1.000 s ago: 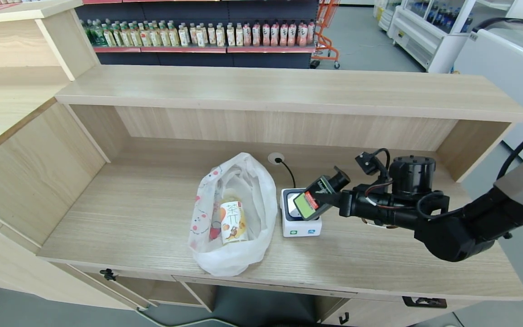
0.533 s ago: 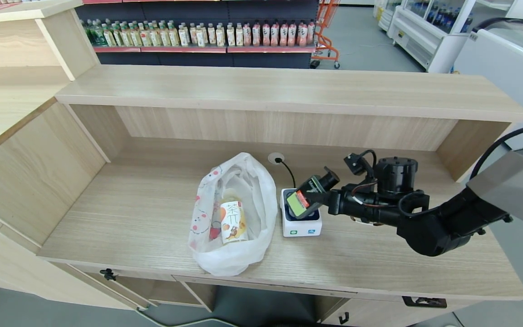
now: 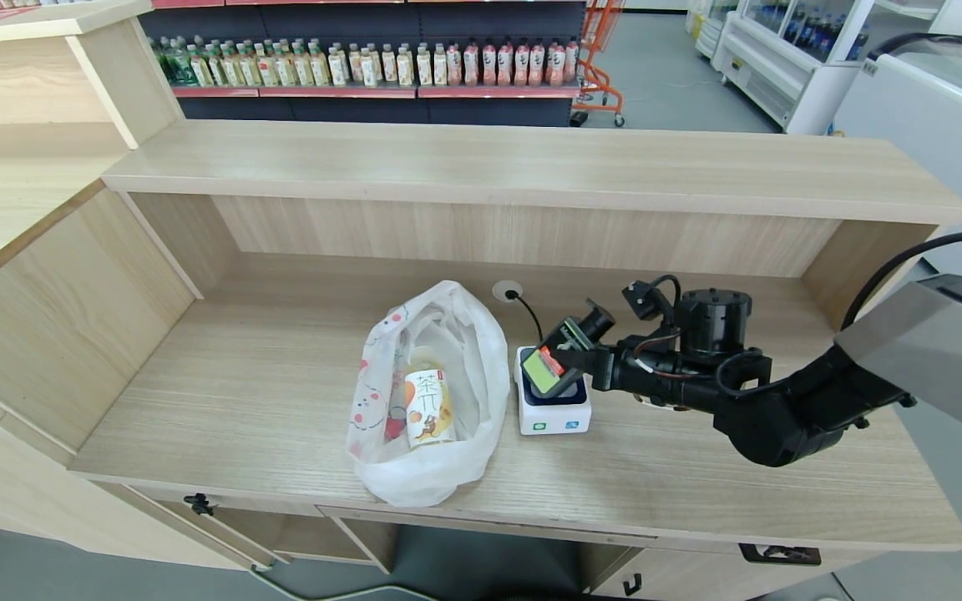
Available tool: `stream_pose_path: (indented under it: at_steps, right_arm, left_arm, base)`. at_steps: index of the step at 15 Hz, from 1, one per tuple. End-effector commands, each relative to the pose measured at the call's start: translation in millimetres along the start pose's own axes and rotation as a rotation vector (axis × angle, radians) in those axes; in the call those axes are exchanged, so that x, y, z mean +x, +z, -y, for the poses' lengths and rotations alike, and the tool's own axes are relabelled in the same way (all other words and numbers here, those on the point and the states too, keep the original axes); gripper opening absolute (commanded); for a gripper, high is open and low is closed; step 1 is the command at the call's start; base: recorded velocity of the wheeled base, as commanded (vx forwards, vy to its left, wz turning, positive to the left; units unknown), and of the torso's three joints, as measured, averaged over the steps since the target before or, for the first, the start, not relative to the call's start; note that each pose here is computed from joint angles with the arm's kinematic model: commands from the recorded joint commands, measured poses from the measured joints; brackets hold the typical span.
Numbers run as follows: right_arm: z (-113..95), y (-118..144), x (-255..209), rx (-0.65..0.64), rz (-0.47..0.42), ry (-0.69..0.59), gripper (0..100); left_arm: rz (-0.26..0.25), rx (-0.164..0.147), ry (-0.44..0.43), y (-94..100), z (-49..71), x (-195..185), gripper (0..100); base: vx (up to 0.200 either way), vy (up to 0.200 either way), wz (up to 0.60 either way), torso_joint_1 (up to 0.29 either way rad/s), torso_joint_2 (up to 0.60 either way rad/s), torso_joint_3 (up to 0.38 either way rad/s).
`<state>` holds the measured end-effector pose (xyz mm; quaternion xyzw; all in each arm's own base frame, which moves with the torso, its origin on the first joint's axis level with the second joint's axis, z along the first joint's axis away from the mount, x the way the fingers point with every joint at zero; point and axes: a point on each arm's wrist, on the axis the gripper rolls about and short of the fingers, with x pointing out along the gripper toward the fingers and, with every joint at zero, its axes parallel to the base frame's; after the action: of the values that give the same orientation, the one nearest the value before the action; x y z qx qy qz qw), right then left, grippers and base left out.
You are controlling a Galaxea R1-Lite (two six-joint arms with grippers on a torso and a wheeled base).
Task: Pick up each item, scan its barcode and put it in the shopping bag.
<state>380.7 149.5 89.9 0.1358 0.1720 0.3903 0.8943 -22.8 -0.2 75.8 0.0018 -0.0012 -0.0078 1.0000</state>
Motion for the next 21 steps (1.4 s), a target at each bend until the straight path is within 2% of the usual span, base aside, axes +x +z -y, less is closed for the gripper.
stream_pose_path:
  at_steps: [1, 6, 8, 11, 13, 15, 18, 21]
  right_arm:
    - [0.7, -1.5, 1.0, 0.002, -0.004, -0.002, 0]
    - [-0.6, 0.5, -0.4, 0.000, -0.001, -0.001, 0]
    - [-6.1, 12.2, -5.4, -0.015, 0.030, 0.006, 0]
    - [-26.1, 57.7, -44.8, -0.080, 0.151, 0.009, 0]
    - [-50.6, 94.7, -81.3, -0.155, 0.254, 0.015, 0]
    - [-72.7, 112.7, -109.0, -0.267, 0.286, 0.005, 0]
    - [-82.7, 113.1, -120.7, -0.424, 0.291, -0.013, 0]
    - [-81.2, 109.0, -120.1, -0.429, 0.277, -0.019, 0]
  left_arm:
    - [0.001, -0.001, 0.000, 0.0, 0.0, 0.0, 100]
    - [0.001, -0.001, 0.000, 0.0, 0.0, 0.0, 100]
    - [0.001, -0.001, 0.000, 0.0, 0.0, 0.0, 100]
    - [0.001, -0.001, 0.000, 0.0, 0.0, 0.0, 100]
    - [0.001, -0.001, 0.000, 0.0, 0.0, 0.0, 100]
    - [0.001, -0.001, 0.000, 0.0, 0.0, 0.0, 100]
    - [0.001, -0.001, 0.000, 0.0, 0.0, 0.0, 100]
    - [0.001, 0.001, 0.000, 0.0, 0.0, 0.0, 100]
  base:
    - [0.000, 0.000, 0.00, 0.000, 0.00, 0.000]
    - [0.000, 0.000, 0.00, 0.000, 0.00, 0.000]
    - [0.000, 0.000, 0.00, 0.000, 0.00, 0.000]
    - [0.000, 0.000, 0.00, 0.000, 0.00, 0.000]
    - [0.000, 0.000, 0.00, 0.000, 0.00, 0.000]
    - [0.000, 0.000, 0.00, 0.000, 0.00, 0.000]
    - [0.000, 0.000, 0.00, 0.000, 0.00, 0.000]
    - [0.000, 0.200, 0.00, -0.006, 0.00, 0.006]
